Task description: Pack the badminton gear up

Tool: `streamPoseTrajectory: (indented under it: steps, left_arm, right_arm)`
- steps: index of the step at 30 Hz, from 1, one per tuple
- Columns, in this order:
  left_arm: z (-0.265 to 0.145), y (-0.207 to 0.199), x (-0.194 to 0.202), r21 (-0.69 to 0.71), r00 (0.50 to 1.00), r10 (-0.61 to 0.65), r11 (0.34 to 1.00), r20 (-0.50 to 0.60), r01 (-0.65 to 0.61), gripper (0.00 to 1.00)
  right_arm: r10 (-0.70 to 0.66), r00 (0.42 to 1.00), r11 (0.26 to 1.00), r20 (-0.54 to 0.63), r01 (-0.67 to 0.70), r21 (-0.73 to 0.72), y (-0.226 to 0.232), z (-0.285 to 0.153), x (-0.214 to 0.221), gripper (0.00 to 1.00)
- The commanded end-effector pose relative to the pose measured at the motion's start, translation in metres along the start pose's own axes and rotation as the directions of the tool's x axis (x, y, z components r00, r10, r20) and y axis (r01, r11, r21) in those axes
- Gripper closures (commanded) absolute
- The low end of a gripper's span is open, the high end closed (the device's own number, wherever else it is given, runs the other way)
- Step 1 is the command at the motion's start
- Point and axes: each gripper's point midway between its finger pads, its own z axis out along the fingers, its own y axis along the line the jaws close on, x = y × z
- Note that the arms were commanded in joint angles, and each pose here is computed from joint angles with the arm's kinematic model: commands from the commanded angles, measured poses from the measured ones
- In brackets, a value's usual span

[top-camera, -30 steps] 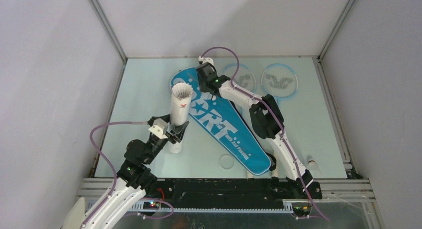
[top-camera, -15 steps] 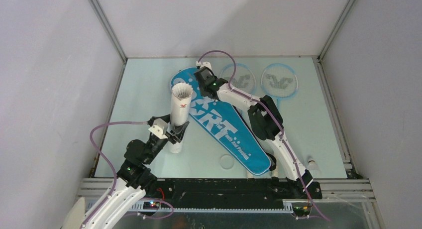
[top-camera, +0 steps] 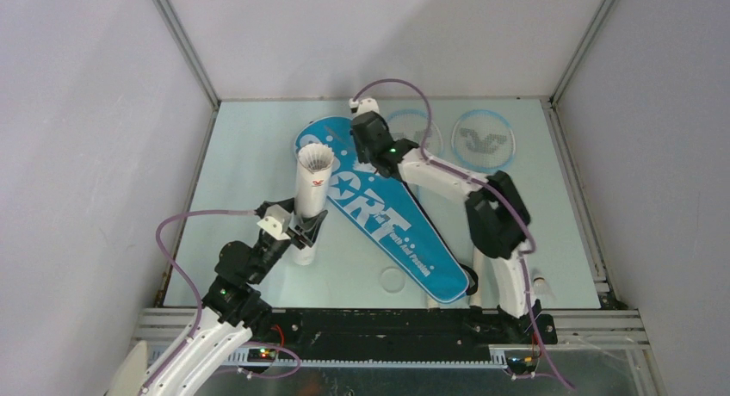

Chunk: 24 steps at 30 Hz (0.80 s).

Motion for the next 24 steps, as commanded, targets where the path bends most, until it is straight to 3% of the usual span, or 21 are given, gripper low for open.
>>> streamPoseTrajectory:
  steps: [1, 6, 9, 14, 18, 24]
  left_arm:
    - [0.003, -0.002, -0.021, 0.017, 0.998, -0.002, 1.000, 0.068, 0.001, 0.60]
    - [0.008, -0.014, -0.020, 0.090, 0.999, 0.002, 0.996, 0.052, -0.006, 0.60]
    - [0.013, -0.021, -0.023, 0.127, 0.998, 0.002, 0.992, 0.062, -0.010, 0.59]
    - [0.015, -0.044, -0.031, 0.272, 0.995, 0.043, 0.960, 0.087, -0.065, 0.59]
    - [0.020, -0.053, -0.033, 0.329, 0.992, 0.065, 0.939, 0.106, -0.096, 0.59]
    - [0.029, -0.061, -0.037, 0.381, 0.993, 0.056, 0.920, 0.104, -0.092, 0.60]
  right_arm:
    - [0.169, 0.931, 0.978, 0.324, -0.119, -0.170, -0.013, -0.087, -0.117, 1.00]
    - [0.349, 0.837, 0.895, 0.421, -0.164, -0.416, -0.027, -0.160, -0.154, 1.00]
    - [0.422, 0.774, 0.806, 0.472, -0.083, -0.586, -0.024, -0.228, -0.184, 1.00]
    - [0.507, 0.692, 0.667, 0.513, 0.061, -0.743, -0.012, -0.314, -0.217, 1.00]
    - [0.531, 0.691, 0.534, 0.490, 0.176, -0.827, 0.012, -0.368, -0.218, 1.00]
    - [0.485, 0.790, 0.312, 0.376, 0.245, -0.918, 0.054, -0.402, -0.188, 1.00]
